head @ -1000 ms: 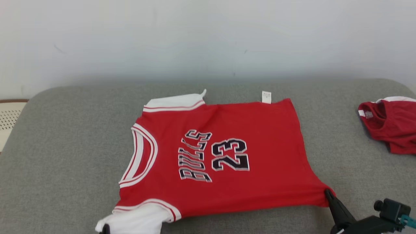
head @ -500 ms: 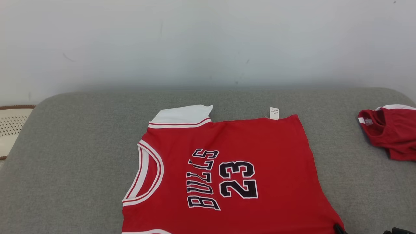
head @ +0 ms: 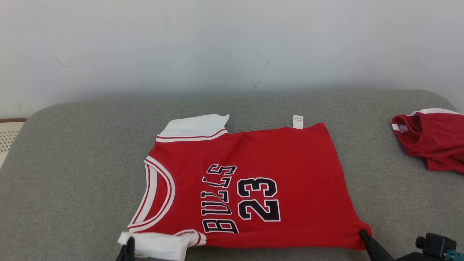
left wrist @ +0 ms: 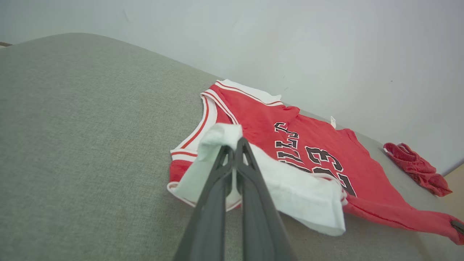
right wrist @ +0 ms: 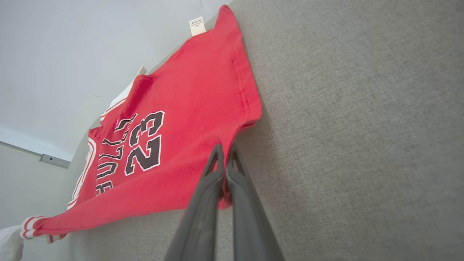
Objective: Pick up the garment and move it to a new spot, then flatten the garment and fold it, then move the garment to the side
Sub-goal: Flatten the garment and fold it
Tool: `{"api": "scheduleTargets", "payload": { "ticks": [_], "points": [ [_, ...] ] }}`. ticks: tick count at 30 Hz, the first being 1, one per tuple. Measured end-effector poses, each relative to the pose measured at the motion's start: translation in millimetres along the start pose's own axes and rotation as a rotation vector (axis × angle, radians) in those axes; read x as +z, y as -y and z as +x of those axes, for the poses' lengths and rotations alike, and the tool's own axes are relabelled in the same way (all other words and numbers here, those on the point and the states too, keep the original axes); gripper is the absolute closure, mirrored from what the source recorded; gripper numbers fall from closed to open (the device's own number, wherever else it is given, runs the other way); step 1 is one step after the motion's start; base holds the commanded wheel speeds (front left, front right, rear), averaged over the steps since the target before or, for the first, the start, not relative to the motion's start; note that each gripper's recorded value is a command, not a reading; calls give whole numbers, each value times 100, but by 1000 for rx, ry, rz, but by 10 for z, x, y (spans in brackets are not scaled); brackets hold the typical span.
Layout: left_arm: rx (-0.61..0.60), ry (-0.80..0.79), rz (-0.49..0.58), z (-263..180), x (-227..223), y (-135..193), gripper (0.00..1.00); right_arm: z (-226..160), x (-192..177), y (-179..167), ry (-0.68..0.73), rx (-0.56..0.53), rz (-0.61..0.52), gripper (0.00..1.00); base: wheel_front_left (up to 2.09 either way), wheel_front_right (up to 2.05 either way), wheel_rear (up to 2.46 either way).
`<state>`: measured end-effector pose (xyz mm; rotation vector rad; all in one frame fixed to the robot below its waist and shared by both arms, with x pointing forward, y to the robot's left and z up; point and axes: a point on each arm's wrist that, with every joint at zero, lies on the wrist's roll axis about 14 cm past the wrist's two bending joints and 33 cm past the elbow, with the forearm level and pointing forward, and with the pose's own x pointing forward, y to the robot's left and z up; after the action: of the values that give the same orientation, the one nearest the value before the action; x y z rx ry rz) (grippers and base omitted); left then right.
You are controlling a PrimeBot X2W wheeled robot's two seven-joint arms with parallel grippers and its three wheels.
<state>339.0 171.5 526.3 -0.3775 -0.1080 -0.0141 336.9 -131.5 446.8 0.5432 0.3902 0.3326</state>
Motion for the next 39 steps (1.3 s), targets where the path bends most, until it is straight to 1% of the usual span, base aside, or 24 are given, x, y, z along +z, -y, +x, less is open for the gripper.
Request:
{"api": "scheduleTargets", "payload": {
  "ticks": [2,3,6,14,22,34,35,36,39],
  "points": [
    [-41,13,20,125,78,73,100,49,59,-28,5,5,0,100,0,0,0],
    [-41,13,20,125,78,73,100,49,59,-28,5,5,0,100,0,0,0],
    [-80,16,41,306,139,132,100,140,130,-57,2,9,-13,100,0,0,0],
    [-133,-50,68,718,3,166,100,417,329,-73,-2,3,-6,100,0,0,0],
    [-144,-122,93,974,-228,118,100,641,424,-16,-27,-22,16,100,0,0,0],
    [-142,-169,115,1155,-364,56,100,926,503,26,-66,-52,-30,100,0,0,0],
    [-147,-174,117,1167,-371,60,100,942,520,20,-58,-52,-37,58,0,0,0],
    [-145,-176,120,1181,-378,52,100,961,551,18,-46,-52,-42,0,0,0,0],
    [-147,-184,126,1225,-395,48,100,1001,609,-16,-27,-43,-57,0,0,0,0]
  ]
}}
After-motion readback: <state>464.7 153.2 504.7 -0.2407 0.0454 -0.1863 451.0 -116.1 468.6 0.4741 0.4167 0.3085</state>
